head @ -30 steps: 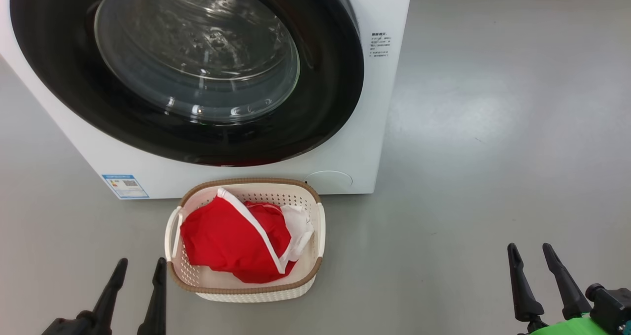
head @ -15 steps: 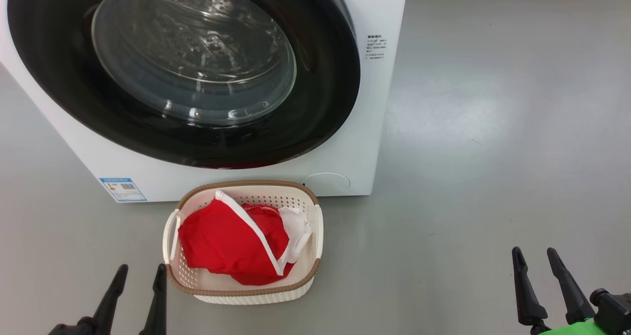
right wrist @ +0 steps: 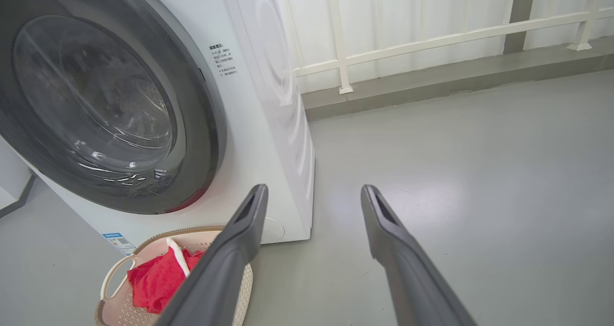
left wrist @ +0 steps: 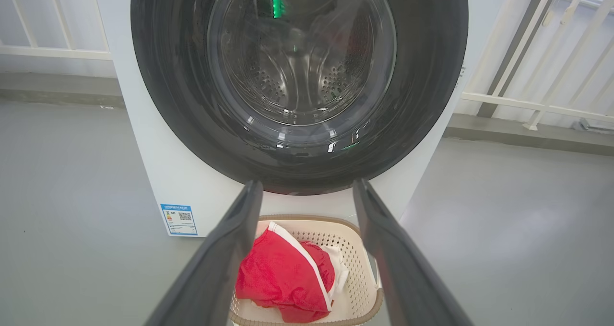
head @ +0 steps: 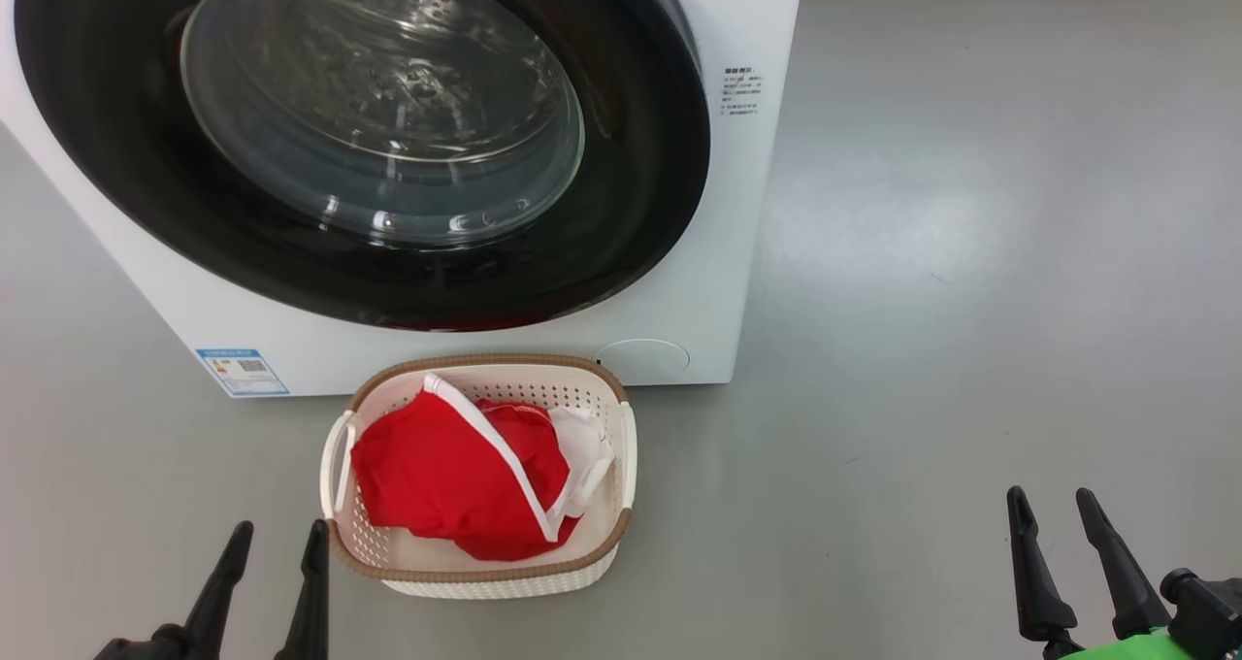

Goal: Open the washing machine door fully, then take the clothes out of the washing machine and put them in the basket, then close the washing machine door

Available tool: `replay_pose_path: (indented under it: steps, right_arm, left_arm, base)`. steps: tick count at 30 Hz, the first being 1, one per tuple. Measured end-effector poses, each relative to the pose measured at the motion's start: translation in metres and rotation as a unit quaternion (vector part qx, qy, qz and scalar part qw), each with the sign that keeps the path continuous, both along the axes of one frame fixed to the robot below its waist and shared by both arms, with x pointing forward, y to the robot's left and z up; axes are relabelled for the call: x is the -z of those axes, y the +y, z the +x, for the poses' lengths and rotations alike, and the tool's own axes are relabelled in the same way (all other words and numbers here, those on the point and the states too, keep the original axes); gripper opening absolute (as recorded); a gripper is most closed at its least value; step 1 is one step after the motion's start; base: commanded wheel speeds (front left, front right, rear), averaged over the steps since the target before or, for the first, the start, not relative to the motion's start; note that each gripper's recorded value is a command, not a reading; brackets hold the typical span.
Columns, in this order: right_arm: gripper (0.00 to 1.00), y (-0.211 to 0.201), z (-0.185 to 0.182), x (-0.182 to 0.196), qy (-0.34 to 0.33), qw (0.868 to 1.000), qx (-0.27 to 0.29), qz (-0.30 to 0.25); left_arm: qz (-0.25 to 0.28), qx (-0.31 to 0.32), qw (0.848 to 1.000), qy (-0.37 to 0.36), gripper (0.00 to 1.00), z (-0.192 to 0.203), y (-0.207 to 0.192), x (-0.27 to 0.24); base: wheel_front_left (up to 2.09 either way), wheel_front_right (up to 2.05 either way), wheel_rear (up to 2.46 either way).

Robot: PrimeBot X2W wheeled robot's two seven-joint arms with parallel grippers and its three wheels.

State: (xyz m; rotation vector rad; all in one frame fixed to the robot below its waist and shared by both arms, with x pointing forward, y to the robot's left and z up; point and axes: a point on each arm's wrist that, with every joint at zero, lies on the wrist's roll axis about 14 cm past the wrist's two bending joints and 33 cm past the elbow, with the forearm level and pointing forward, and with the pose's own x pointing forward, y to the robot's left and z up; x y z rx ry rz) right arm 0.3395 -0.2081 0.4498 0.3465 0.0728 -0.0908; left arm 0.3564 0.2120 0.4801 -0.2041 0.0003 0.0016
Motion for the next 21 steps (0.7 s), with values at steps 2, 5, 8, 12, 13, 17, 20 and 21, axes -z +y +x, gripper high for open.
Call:
replay_pose_path:
  steps: [2, 5, 8, 12, 13, 17, 20, 21]
  right_arm:
    - [1.0, 0.0, 0.0, 0.0, 0.001, 1.0, 0.0, 0.0]
    - [0.0, 0.002, -0.003, 0.009, 0.014, 1.0, 0.002, 0.006]
    - [0.0, 0.005, -0.008, 0.021, 0.034, 0.999, 0.003, 0.013]
    - [0.0, 0.006, -0.011, 0.028, 0.046, 0.999, 0.005, 0.019]
    - [0.0, 0.007, -0.011, 0.029, 0.048, 0.999, 0.005, 0.024]
    - [0.0, 0.005, -0.011, 0.028, 0.047, 0.998, 0.013, 0.046]
    - [0.0, 0.005, -0.011, 0.029, 0.048, 0.997, 0.017, 0.058]
    - [0.0, 0.005, -0.011, 0.029, 0.049, 0.997, 0.019, 0.064]
  left_arm:
    - [-0.002, 0.0, 1.0, 0.001, 1.0, 0.0, 0.0, 0.001]
    - [-0.009, 0.0, 1.0, 0.017, 0.0, -0.002, -0.004, 0.01]
    - [-0.021, 0.0, 0.999, 0.037, 0.0, -0.005, -0.01, 0.023]
    - [-0.031, 0.002, 0.998, 0.051, 0.0, -0.007, -0.015, 0.031]
    - [-0.035, 0.001, 0.998, 0.051, 0.0, -0.007, -0.015, 0.031]
    - [-0.057, -0.005, 0.997, 0.053, 0.0, -0.007, -0.014, 0.031]
    - [-0.07, -0.007, 0.996, 0.056, 0.0, -0.007, -0.013, 0.032]
    - [-0.076, -0.009, 0.995, 0.057, 0.0, -0.007, -0.013, 0.032]
  base:
    - [0.0, 0.0, 0.0]
    - [0.0, 0.0, 0.0]
    - [0.0, 0.0, 0.0]
    - [0.0, 0.0, 0.0]
    - [0.0, 0.0, 0.0]
    - [0.0, 0.0, 0.0]
    - [0.0, 0.0, 0.0]
    - [0.0, 0.0, 0.0]
